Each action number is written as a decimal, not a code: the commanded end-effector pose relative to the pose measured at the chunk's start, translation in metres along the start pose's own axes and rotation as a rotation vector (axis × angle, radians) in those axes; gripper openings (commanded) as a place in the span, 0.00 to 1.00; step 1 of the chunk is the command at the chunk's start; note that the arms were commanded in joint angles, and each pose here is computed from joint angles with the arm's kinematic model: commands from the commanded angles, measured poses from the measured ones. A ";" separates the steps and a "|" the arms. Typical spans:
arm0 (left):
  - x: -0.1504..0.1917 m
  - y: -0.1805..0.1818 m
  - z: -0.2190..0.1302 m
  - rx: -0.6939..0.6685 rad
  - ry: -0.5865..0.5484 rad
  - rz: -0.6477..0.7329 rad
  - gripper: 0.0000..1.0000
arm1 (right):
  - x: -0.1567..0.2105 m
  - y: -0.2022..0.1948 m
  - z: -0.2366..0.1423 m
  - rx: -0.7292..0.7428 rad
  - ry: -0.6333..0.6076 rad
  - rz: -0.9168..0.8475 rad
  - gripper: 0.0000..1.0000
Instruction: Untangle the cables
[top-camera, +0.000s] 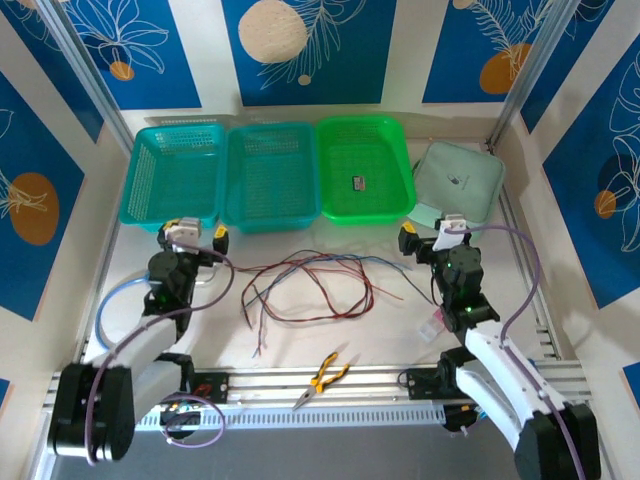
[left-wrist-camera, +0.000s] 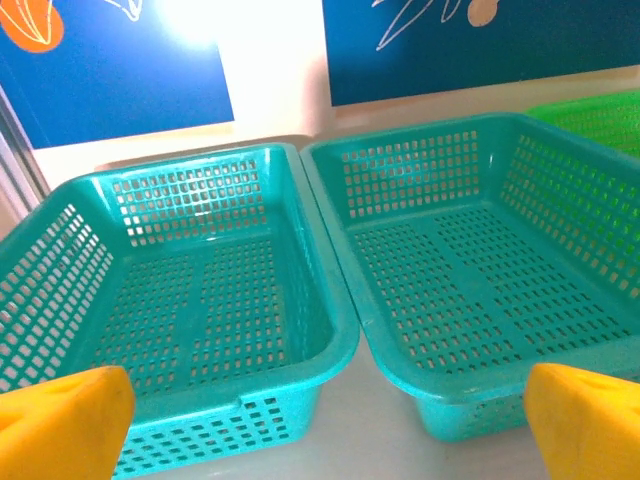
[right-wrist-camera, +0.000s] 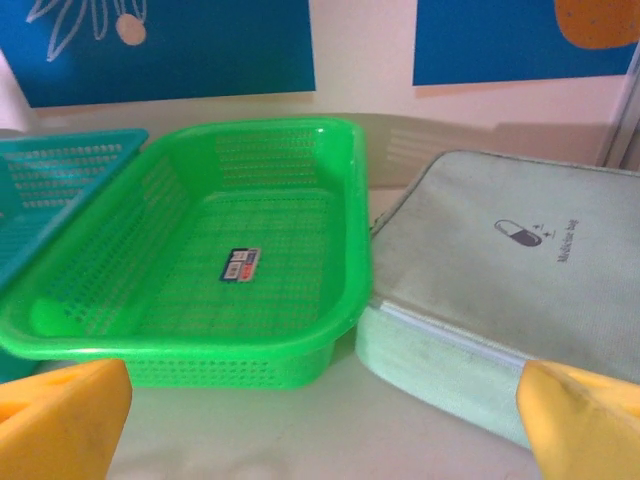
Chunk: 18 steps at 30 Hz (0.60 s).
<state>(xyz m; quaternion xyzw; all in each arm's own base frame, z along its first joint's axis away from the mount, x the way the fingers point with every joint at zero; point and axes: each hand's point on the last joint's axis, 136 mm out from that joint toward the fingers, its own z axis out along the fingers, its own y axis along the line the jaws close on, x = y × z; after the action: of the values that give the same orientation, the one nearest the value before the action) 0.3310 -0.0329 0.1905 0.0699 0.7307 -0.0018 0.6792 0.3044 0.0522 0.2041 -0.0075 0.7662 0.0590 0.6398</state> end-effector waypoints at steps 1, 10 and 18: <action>0.014 0.002 -0.014 -0.019 0.146 0.015 1.00 | 0.018 0.010 -0.011 0.003 0.147 0.032 0.99; 0.010 0.010 -0.060 -0.084 0.441 -0.173 1.00 | 0.040 0.095 -0.020 -0.066 0.534 0.016 0.99; 0.009 -0.023 -0.078 0.038 0.696 -0.390 1.00 | 0.072 0.208 -0.037 -0.075 0.843 0.209 0.99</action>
<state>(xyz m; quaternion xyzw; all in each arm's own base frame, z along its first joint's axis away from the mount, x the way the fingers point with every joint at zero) 0.2771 -0.0297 0.2077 -0.0393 0.8792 -0.0657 0.4702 0.2601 0.2499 0.1738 -0.0664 0.9290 0.1410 0.3357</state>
